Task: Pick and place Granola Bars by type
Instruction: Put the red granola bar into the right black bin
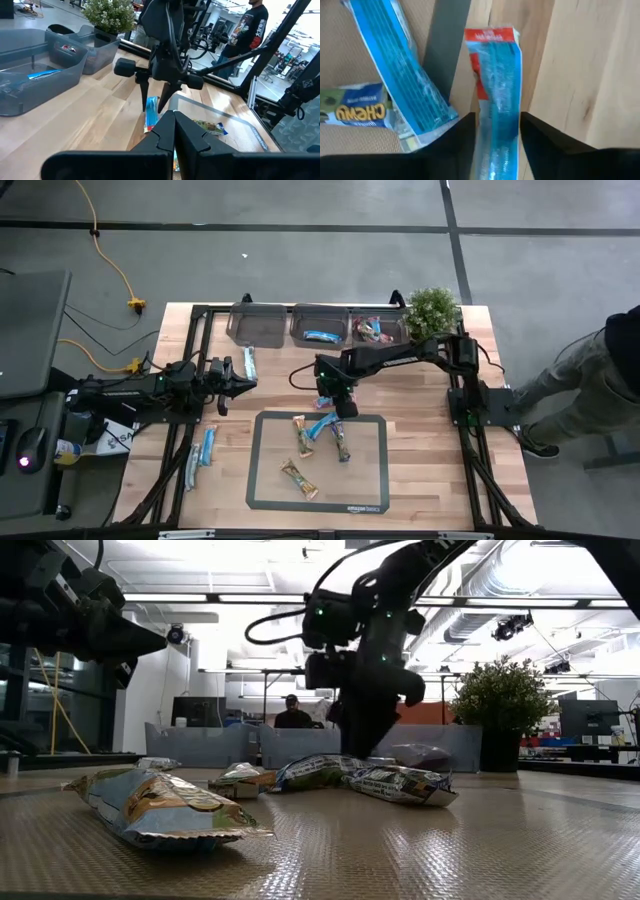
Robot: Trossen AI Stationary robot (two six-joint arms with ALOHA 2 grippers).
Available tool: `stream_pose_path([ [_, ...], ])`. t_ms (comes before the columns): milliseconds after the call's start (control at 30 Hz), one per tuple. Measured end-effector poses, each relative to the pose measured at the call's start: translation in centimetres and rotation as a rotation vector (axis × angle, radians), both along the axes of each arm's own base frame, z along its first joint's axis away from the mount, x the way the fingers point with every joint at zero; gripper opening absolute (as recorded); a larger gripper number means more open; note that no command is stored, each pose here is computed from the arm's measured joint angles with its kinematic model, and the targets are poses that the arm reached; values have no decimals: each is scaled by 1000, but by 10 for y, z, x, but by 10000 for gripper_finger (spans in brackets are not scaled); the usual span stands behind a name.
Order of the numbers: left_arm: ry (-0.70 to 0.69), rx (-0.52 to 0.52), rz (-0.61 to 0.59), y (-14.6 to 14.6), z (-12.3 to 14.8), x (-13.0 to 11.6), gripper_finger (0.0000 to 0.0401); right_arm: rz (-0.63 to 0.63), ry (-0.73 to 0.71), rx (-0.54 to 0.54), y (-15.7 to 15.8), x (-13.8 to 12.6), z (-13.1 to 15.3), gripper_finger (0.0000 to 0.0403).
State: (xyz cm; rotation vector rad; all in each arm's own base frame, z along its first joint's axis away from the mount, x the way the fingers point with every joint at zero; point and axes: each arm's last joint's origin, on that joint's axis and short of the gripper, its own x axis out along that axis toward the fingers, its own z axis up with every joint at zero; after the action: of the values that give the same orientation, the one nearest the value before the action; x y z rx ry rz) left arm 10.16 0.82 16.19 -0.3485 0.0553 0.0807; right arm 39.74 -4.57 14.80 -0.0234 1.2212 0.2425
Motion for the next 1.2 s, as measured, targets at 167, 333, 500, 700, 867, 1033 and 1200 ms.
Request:
stream_pose_path([
  [167, 0, 0, 0, 0, 0, 0, 0, -15, 17, -52, -2, 0, -4, 200],
  [333, 0, 0, 0, 0, 0, 0, 0, -35, 46, -88, -3, 0, -10, 221],
  [500, 0, 0, 0, 0, 0, 0, 0, -23, 125, -96, 1, -2, -24, 209],
  [700, 0, 0, 0, 0, 0, 0, 0, -76, 119, -85, 1, 0, -26, 188],
  [867, 0, 0, 0, 0, 0, 0, 0, -81, 117, -79, 2, 0, -27, 164],
  [1033, 0, 0, 0, 0, 0, 0, 0, -88, 117, -74, 4, 0, -27, 133],
  [1200, 0, 0, 0, 0, 0, 0, 0, -100, 116, -67, 4, 1, -27, 107],
])
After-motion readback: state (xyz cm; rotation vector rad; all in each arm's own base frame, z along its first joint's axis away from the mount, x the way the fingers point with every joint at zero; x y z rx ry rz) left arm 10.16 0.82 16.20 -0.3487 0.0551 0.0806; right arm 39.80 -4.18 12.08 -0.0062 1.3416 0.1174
